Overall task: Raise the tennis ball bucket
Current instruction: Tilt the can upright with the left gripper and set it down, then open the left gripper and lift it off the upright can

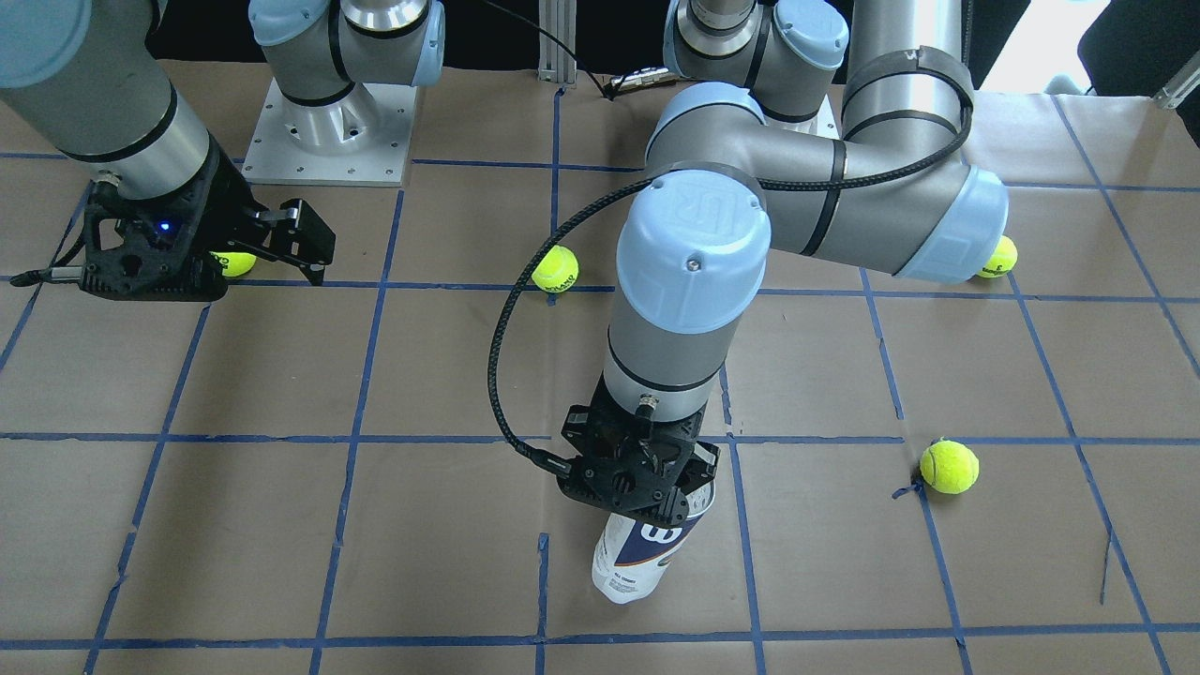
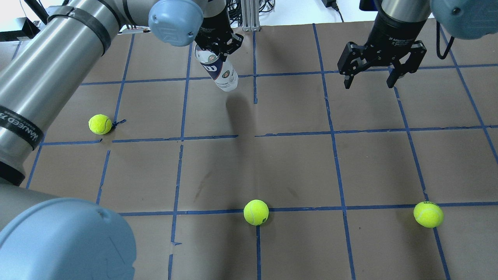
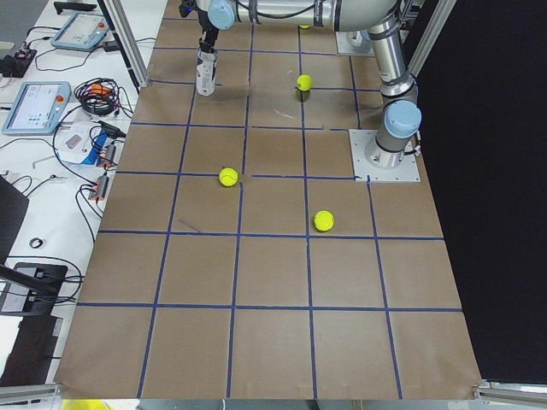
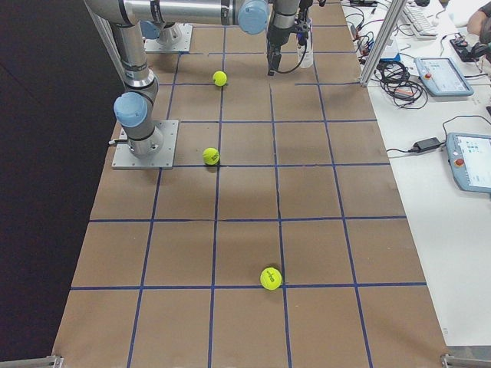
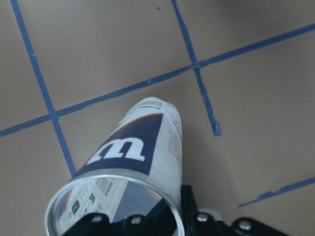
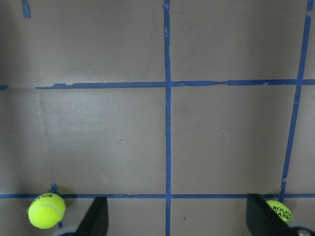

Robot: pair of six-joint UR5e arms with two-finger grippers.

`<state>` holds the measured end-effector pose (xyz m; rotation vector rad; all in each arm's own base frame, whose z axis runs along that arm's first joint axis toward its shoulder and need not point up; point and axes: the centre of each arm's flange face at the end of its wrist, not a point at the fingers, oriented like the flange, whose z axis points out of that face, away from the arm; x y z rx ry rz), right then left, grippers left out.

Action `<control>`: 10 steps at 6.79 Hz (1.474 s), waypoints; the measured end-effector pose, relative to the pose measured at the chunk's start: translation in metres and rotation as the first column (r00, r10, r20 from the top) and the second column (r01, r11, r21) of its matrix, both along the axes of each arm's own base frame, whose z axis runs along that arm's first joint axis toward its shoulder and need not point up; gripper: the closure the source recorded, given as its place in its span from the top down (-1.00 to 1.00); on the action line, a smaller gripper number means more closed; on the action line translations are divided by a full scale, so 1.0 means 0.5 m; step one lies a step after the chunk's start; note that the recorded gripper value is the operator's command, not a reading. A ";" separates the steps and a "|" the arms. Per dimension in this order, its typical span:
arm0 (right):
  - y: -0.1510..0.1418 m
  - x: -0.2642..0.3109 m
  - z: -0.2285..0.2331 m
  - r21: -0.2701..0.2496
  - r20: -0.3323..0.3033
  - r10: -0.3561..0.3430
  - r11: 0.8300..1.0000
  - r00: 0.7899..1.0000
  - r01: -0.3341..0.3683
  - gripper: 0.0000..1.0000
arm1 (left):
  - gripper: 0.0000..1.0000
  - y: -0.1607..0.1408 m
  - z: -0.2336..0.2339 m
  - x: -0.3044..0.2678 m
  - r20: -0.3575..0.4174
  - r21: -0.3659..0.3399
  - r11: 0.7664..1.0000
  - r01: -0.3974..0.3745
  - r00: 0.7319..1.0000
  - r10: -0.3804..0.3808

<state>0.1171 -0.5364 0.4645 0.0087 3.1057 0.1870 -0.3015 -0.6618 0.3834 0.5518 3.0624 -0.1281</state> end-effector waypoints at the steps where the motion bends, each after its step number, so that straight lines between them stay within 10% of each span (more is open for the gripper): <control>1: 0.000 -0.001 0.000 0.000 0.000 0.000 1.000 1.000 0.000 1.00 | -0.98 0.007 -0.019 -0.011 0.043 0.032 0.999 0.020 0.999 -0.022; 3: -0.001 -0.001 0.001 -0.001 0.000 0.000 1.000 1.000 0.000 1.00 | -0.87 0.019 -0.042 -0.015 0.104 0.080 0.997 -0.006 0.995 -0.002; 4: -0.001 -0.001 0.001 -0.003 0.000 -0.001 1.000 1.000 0.001 1.00 | -0.44 0.020 -0.050 -0.015 0.116 0.095 0.995 -0.012 0.993 0.001; 5: -0.001 -0.001 0.001 -0.003 0.000 -0.001 1.000 1.000 0.001 1.00 | 0.61 0.017 -0.057 -0.016 0.119 0.097 0.995 -0.018 0.993 0.006; 6: -0.001 -0.001 0.001 -0.004 0.000 -0.002 1.000 1.000 0.002 1.00 | 0.87 0.015 -0.061 -0.017 0.118 0.094 0.995 -0.021 0.993 0.010; 10: -0.002 -0.003 0.000 -0.002 0.001 -0.002 1.000 1.000 0.002 1.00 | 0.94 0.054 0.070 0.016 0.087 0.010 1.000 -0.030 0.996 0.029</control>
